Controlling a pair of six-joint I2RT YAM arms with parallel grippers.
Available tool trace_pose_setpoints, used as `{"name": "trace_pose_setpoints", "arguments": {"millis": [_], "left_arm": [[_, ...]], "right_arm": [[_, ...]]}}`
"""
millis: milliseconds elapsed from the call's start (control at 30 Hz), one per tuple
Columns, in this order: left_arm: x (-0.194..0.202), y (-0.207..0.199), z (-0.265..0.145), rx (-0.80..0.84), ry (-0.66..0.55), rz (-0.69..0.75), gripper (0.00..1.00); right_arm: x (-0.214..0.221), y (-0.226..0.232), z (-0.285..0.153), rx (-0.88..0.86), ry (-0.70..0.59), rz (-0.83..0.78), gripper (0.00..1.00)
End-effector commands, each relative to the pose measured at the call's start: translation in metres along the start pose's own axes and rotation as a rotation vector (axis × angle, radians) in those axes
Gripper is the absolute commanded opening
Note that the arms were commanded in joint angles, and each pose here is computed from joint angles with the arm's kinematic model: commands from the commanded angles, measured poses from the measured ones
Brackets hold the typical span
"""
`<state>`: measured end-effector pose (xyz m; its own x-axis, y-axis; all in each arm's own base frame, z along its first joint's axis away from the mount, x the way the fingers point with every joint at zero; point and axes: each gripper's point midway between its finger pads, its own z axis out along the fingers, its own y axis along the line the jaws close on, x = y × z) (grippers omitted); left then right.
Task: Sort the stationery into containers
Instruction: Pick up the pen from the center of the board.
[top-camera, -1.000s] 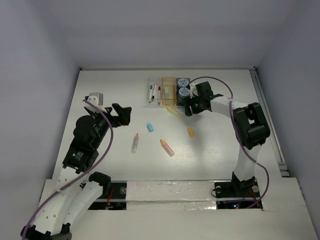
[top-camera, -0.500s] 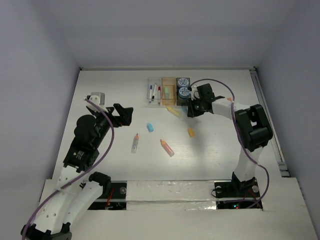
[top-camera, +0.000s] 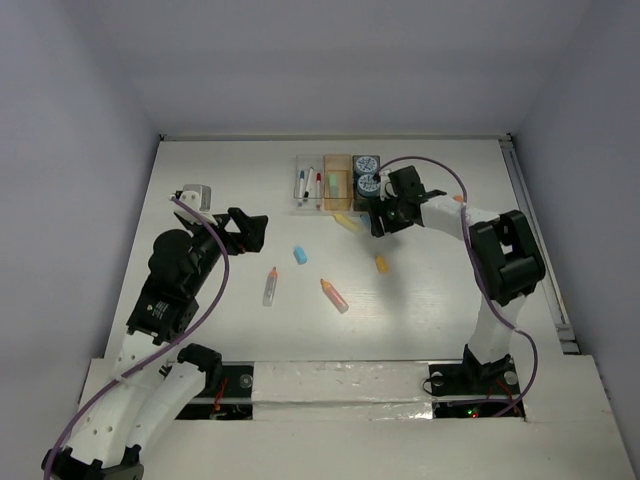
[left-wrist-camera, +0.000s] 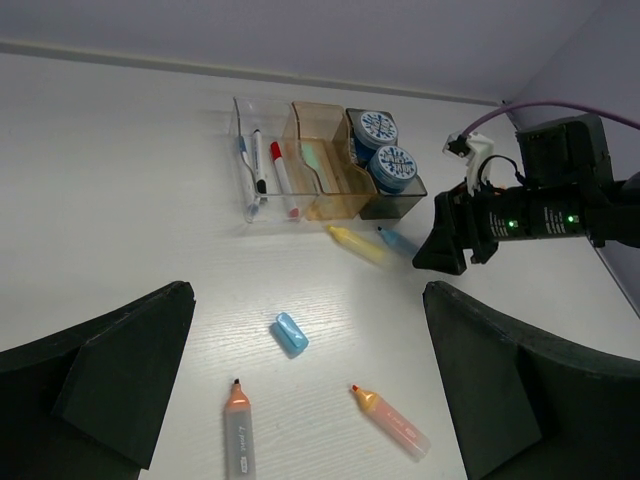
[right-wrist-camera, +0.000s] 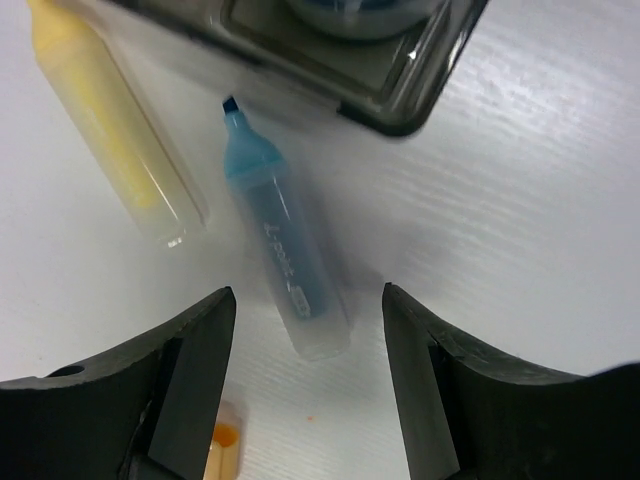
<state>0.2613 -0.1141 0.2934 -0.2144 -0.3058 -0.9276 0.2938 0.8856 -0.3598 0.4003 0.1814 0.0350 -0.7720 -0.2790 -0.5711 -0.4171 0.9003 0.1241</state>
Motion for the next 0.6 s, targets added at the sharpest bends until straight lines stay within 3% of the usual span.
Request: {"name": "trace_pose_setpoints", "arguments": {"millis": [0, 267, 467, 500, 567], "left_arm": [[-0.007, -0.006, 0.001, 0.029, -0.037, -0.006, 0.99], [-0.008, -0.006, 0.001, 0.028, -0.038, -0.004, 0.99], [-0.008, -0.006, 0.001, 0.028, -0.038, -0.004, 0.99], [-0.008, -0.006, 0.001, 0.03, -0.039, -0.006, 0.99], [-0.007, -0.007, 0.001, 0.033, -0.038, -0.006, 0.99]], "right_arm": [[-0.023, -0.003, 0.004, 0.027, -0.03, -0.048, 0.66], [-0.024, 0.012, 0.021, 0.012, -0.014, -0.086, 0.62], [-0.017, 0.011, 0.024, 0.064, -0.009, -0.056, 0.42], [-0.016, 0.01, 0.023, 0.075, -0.011, -0.049, 0.31], [-0.012, 0.01, 0.019, 0.075, -0.008, -0.048, 0.22]]}}
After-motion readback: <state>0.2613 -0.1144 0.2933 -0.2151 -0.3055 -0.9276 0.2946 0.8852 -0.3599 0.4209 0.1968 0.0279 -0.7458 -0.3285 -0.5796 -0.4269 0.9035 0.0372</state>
